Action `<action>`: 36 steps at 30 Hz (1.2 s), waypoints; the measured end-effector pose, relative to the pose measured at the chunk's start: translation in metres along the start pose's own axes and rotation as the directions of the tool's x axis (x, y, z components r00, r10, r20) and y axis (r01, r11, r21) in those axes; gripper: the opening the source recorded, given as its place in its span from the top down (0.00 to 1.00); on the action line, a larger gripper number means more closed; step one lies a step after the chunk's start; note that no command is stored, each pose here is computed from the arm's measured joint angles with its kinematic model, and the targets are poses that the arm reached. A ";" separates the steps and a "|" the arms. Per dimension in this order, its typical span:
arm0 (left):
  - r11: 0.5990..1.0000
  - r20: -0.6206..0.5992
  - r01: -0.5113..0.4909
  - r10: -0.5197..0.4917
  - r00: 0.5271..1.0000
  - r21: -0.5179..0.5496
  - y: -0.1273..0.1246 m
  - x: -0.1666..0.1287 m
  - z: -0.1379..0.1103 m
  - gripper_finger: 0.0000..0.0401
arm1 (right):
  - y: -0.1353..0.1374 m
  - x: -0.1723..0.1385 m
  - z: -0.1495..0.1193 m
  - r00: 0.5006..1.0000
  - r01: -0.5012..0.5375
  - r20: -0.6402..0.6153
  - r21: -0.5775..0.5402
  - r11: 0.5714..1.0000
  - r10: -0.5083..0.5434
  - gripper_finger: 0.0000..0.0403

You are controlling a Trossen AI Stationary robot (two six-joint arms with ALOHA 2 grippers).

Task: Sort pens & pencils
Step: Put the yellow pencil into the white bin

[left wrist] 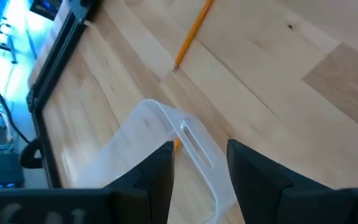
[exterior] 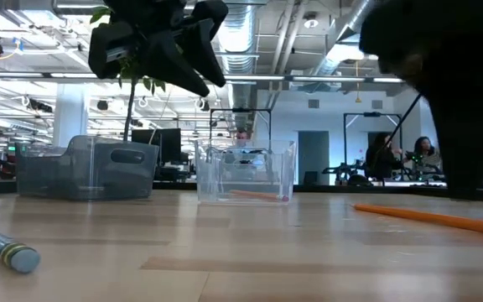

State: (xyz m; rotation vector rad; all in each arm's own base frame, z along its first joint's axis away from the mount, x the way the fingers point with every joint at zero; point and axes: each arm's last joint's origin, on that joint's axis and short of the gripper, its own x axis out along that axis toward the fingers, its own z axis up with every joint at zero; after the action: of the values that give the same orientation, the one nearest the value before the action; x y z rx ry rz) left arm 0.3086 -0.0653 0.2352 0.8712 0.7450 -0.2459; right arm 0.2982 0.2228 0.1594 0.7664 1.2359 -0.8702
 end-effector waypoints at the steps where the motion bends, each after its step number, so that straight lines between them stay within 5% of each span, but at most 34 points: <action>1: 1.000 0.004 0.006 -0.006 1.000 -0.005 0.000 0.000 0.000 0.65 | -0.001 0.001 -0.001 1.000 0.006 -0.005 -0.006 1.000 -0.006 0.38; 11: 0.998 -0.009 0.031 -0.032 0.999 -0.049 0.000 0.001 -0.004 0.65 | 0.009 0.024 -0.012 0.998 0.007 -0.059 0.040 0.999 -0.005 0.38; 17: 0.998 -0.020 0.037 -0.038 0.999 -0.042 -0.001 0.001 -0.005 0.65 | 0.011 0.012 -0.019 0.999 -0.023 0.044 -0.003 1.000 0.023 0.38; 27: 0.998 -0.023 0.029 -0.031 0.999 -0.053 0.000 0.001 -0.005 0.65 | -0.020 -0.004 -0.015 0.946 0.323 0.061 -0.131 0.937 -0.317 0.38; 36: 0.997 -0.025 0.031 -0.033 0.999 -0.072 0.000 0.001 -0.005 0.65 | -0.031 -0.022 -0.015 0.935 0.354 0.081 -0.158 0.922 -0.345 0.38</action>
State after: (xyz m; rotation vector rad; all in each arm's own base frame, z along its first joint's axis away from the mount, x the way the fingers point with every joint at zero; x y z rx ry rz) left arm 0.3066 -0.0618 0.2323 0.7961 0.7884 -0.2350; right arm 0.2613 0.2246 0.1777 0.3862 1.4050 -1.0506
